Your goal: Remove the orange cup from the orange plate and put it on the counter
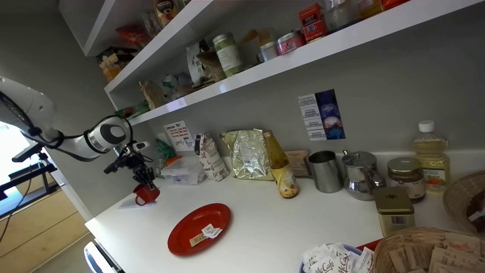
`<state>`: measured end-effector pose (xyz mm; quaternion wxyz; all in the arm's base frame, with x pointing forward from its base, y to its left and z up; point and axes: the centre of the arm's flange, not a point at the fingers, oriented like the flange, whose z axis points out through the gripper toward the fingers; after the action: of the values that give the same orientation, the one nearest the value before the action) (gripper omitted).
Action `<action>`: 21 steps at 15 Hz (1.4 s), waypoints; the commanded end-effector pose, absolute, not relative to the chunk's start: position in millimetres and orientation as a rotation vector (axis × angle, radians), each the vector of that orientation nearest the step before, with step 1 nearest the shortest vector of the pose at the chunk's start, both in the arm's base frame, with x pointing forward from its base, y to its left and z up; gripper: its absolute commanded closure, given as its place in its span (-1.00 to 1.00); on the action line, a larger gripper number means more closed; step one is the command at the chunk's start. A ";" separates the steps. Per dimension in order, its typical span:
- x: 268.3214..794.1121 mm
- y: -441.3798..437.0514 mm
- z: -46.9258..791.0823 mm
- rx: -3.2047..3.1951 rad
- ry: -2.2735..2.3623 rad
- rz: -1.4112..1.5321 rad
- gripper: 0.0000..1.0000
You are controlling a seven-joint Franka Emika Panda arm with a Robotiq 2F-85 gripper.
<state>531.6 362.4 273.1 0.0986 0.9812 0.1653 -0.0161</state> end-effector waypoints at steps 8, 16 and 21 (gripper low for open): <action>525.0 367.7 205.2 2.857 0.525 -0.232 0.97; 522.6 368.4 177.3 2.852 0.500 -0.283 0.97; 537.9 362.5 174.9 2.900 0.416 -0.279 0.97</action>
<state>521.7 360.8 176.3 0.1120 0.9764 0.1612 -0.0906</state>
